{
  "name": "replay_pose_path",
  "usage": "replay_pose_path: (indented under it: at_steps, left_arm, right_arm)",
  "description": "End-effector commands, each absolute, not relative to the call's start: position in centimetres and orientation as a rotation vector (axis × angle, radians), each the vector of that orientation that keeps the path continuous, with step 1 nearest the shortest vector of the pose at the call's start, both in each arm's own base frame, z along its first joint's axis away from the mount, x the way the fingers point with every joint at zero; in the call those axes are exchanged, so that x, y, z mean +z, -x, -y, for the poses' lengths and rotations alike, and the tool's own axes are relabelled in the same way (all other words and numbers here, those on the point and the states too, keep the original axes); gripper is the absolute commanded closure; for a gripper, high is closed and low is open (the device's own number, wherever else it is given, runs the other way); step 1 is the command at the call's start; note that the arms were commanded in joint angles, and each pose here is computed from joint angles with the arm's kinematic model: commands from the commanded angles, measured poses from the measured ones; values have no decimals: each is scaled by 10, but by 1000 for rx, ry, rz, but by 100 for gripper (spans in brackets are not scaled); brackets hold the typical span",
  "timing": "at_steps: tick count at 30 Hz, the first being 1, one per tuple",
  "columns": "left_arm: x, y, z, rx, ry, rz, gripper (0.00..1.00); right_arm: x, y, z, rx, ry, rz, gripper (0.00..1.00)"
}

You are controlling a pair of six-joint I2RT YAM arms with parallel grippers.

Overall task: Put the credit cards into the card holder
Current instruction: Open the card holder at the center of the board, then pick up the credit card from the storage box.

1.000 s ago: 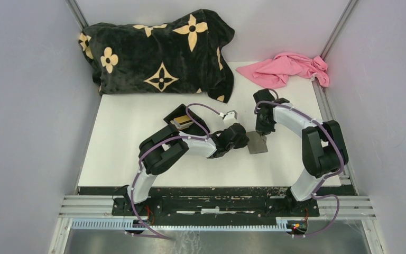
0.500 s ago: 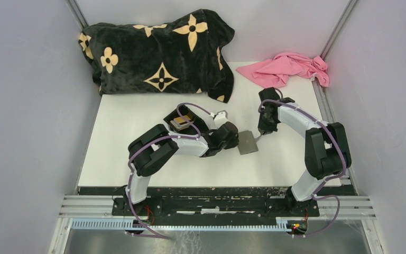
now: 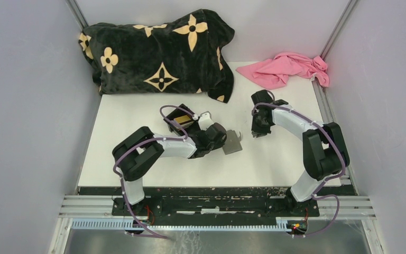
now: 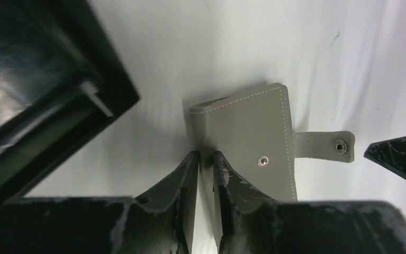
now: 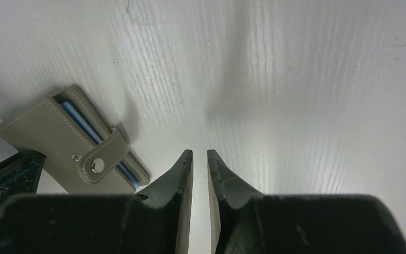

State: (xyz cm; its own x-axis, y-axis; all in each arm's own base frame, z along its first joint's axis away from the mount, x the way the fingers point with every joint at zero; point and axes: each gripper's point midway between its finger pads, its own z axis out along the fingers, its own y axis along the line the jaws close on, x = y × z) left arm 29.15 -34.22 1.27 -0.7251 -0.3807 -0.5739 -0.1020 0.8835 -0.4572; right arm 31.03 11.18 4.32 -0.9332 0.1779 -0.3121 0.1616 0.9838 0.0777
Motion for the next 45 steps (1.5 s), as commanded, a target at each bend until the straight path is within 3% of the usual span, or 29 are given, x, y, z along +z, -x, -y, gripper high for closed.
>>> replay_pose_path:
  at_steps: [1,5,11,18,22,25,27,29,30,40,45]
  left_arm:
    - [-58,-234,230,63,256,-2592,68]
    - [-39,-243,236,43,253,-2558,54]
    - [22,-264,249,-25,261,-2457,39]
    - [154,-286,273,-324,231,-2221,32]
    - [227,-296,259,-404,299,-2032,25]
    - [258,-292,246,-459,295,-1934,29]
    - [259,-285,236,-488,272,-1911,12]
    - [263,-280,226,-544,296,-1870,1]
    - [264,-278,221,-560,315,-1858,1]
    - [224,-259,158,-337,555,-1937,1]
    - [198,-245,127,-235,709,-1950,8]
  right_arm:
    - [52,-318,-121,79,-226,-2757,75]
    - [66,-323,-125,71,-171,-2720,65]
    - [116,-346,-134,107,-66,-2587,58]
    - [234,-391,-152,171,87,-2214,49]
    - [291,-423,-144,202,-133,-1933,42]
    - [307,-436,-162,330,-145,-1838,34]
    - [310,-442,-183,425,-92,-1859,26]
    - [303,-445,-210,530,-3,-1908,8]
    - [301,-444,-222,566,41,-1920,1]
    - [260,-428,-331,519,550,-2007,1]
    - [235,-411,-377,524,719,-2050,5]
